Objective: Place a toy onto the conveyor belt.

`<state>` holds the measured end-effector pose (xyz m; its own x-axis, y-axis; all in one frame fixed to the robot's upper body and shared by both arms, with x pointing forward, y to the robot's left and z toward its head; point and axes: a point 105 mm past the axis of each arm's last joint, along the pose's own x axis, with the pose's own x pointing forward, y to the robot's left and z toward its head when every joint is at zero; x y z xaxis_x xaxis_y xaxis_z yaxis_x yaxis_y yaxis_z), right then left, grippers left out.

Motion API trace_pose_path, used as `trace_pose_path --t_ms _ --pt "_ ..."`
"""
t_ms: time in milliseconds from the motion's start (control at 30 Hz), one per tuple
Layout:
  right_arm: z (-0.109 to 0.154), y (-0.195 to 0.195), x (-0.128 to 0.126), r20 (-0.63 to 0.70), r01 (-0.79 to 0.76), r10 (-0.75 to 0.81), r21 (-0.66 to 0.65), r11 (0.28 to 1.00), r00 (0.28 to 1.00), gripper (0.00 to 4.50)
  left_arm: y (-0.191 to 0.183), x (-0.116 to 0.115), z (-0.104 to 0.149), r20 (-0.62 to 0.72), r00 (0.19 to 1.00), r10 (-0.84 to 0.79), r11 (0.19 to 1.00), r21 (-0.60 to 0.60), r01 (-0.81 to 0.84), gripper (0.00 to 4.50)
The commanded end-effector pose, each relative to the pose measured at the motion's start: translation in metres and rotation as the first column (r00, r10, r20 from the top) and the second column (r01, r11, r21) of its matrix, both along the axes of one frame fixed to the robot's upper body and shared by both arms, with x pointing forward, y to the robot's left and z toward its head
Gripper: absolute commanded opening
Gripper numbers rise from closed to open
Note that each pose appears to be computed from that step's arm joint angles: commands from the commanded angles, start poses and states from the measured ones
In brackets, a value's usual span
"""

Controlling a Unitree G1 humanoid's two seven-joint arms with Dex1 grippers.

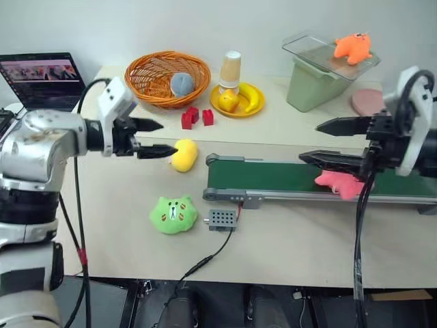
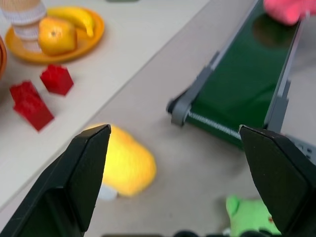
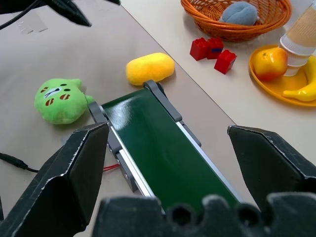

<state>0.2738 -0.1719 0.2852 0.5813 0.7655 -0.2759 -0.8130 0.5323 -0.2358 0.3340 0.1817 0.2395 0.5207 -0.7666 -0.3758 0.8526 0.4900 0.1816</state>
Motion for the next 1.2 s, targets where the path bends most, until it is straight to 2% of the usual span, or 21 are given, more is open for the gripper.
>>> trace_pose_path --t_ms 33,167,333,533,667,933,1033,1200 --pt "0.01 0.001 0.001 0.058 -0.019 0.019 -0.002 1.0 0.998 4.5 -0.005 -0.027 0.0 0.03 0.993 -0.112 0.994 0.006 0.112 4.43" --pt "0.008 0.0 0.004 0.053 -0.022 0.023 -0.002 1.0 0.998 4.5 -0.007 -0.048 -0.019 -0.031 0.983 -0.179 0.984 0.017 0.179 4.43" --pt "0.009 -0.003 0.002 0.056 -0.014 0.014 -0.003 1.0 0.998 4.5 -0.012 -0.055 -0.032 -0.011 0.972 -0.235 0.969 0.076 0.235 4.43" --pt "0.014 -0.011 -0.002 0.065 0.01 -0.01 -0.008 1.0 0.998 4.5 -0.008 -0.055 -0.063 -0.003 0.955 -0.297 0.933 0.214 0.291 4.43" --pt "0.013 -0.015 -0.005 0.063 0.023 -0.023 -0.011 1.0 0.998 4.5 -0.008 -0.052 -0.081 -0.001 0.945 -0.327 0.914 0.255 0.316 4.43" --pt "0.012 -0.014 -0.014 0.054 0.022 -0.021 -0.026 0.999 0.998 4.5 -0.022 -0.038 -0.091 0.035 0.94 -0.34 0.918 0.231 0.324 4.43" --pt "0.012 -0.011 -0.018 0.038 0.015 -0.014 -0.031 0.999 0.999 4.5 -0.024 -0.036 -0.095 0.035 0.936 -0.35 0.912 0.241 0.332 3.71" --pt "0.008 -0.005 -0.026 -0.014 -0.031 0.03 -0.031 0.999 0.999 4.5 -0.022 -0.039 -0.103 0.008 0.928 -0.373 0.897 0.258 0.358 1.92"
